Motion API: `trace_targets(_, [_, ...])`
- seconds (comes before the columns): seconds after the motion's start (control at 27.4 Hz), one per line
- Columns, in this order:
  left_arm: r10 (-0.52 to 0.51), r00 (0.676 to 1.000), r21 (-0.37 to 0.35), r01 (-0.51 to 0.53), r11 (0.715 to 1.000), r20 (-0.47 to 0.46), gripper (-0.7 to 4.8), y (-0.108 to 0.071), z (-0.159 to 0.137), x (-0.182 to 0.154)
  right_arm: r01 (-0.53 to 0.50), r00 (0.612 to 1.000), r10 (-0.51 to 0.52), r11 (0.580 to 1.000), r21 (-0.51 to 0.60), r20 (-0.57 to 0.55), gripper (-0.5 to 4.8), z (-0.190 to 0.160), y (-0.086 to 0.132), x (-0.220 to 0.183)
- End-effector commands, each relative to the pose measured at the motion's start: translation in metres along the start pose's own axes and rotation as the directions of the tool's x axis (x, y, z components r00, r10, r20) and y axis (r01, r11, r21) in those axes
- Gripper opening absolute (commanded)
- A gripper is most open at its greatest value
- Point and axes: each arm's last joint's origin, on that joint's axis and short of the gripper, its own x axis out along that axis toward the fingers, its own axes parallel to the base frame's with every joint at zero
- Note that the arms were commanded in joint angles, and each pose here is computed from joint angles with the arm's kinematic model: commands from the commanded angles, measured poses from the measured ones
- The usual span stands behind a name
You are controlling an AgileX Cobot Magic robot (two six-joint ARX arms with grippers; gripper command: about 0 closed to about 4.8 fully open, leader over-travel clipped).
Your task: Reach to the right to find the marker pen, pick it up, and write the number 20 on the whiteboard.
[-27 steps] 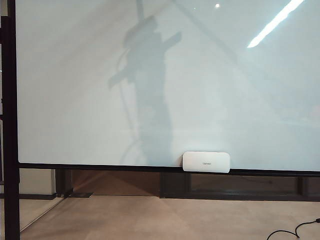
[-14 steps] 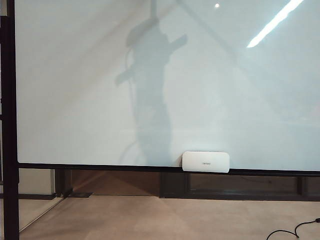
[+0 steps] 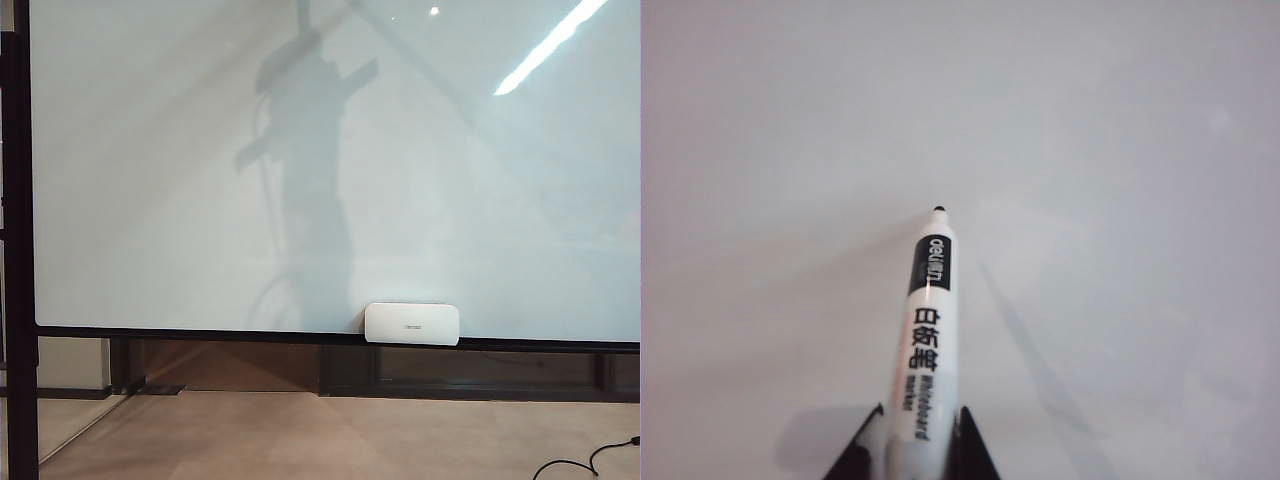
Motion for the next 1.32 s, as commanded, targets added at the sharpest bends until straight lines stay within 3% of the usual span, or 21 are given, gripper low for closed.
trace_targets(0.04, [-0.012, 1.000, 0.006, 0.011, 1.000, 0.012, -0.05, 0.000, 0.002, 0.000, -0.017, 0.999, 0.017, 1.000, 0.004, 0.048, -0.01, 0.007, -0.003, -0.002])
trace_targets(0.18, [-0.059, 0.998, 0.005, 0.059, 0.998, 0.011, -0.05, -0.002, 0.002, 0.000, -0.029, 0.998, 0.029, 1.000, 0.001, 0.055, -0.01, 0.006, -0.007, -0.001])
trace_targets(0.88, [-0.066, 0.998, 0.005, 0.066, 0.998, 0.007, -0.05, -0.002, 0.001, 0.000, -0.021, 0.999, 0.022, 1.000, -0.003, 0.024, -0.01, -0.012, -0.011, 0.012])
trace_targets(1.32, [-0.065, 0.998, 0.023, 0.064, 0.998, 0.007, -0.05, -0.002, 0.001, 0.000, 0.177, 0.983, -0.178, 0.984, -0.009, -0.042, -0.01, -0.015, -0.016, 0.011])
